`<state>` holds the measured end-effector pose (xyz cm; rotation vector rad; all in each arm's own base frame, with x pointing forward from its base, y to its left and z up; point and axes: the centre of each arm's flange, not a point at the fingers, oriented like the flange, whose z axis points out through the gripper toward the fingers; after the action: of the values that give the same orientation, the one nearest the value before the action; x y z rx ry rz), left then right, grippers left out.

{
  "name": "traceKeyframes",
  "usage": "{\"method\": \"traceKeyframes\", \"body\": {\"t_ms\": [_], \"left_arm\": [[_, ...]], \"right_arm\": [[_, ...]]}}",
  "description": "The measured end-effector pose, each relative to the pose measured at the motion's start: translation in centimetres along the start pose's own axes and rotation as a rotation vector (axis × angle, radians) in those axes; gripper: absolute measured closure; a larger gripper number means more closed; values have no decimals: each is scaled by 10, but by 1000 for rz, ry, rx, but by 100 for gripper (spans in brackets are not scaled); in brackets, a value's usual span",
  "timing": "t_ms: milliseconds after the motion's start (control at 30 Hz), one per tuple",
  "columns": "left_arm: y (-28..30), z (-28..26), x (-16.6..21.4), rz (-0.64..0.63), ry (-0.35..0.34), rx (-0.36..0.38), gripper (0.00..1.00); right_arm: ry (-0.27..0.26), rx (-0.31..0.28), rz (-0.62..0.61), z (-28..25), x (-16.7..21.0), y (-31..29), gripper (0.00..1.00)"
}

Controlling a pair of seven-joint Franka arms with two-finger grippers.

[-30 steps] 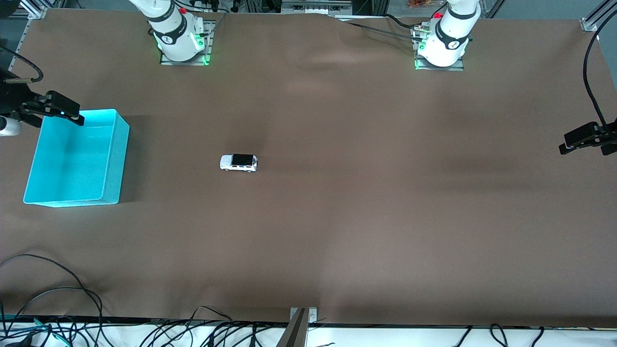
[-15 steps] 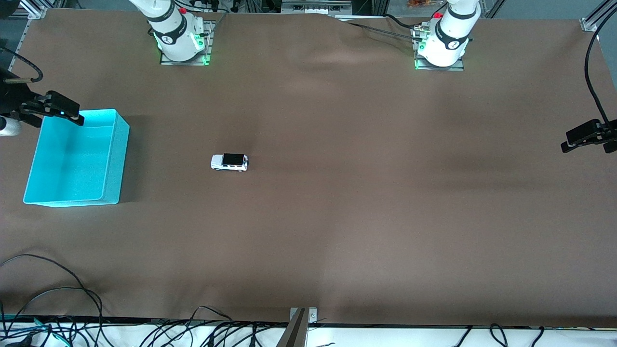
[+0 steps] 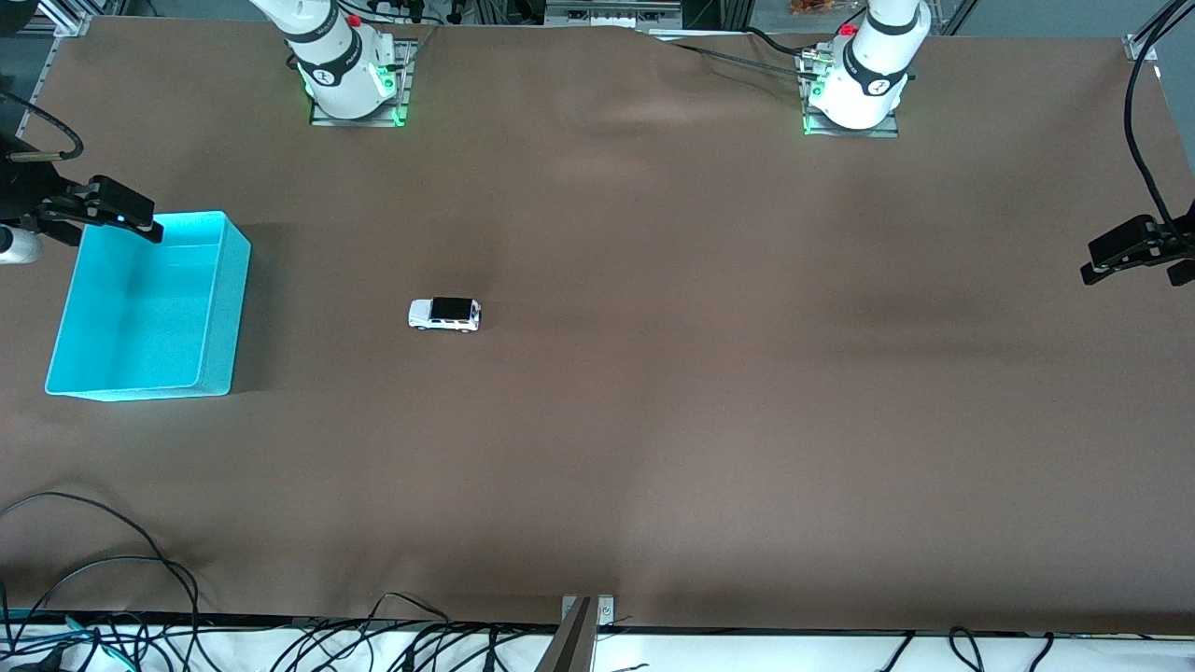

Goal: Wind and store white jeep toy

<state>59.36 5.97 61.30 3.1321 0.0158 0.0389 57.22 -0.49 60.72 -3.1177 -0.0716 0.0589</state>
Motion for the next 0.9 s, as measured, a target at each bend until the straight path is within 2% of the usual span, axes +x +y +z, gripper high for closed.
{"method": "traceKeyframes", "body": {"t_ms": [567, 900], "left_arm": [[7, 12, 0, 9, -24, -14, 0], [13, 24, -3, 19, -62, -18, 0]], "right_arm": [[-11, 1, -1, 4, 1, 0, 0], [-47, 6, -16, 40, 8, -9, 0]]}}
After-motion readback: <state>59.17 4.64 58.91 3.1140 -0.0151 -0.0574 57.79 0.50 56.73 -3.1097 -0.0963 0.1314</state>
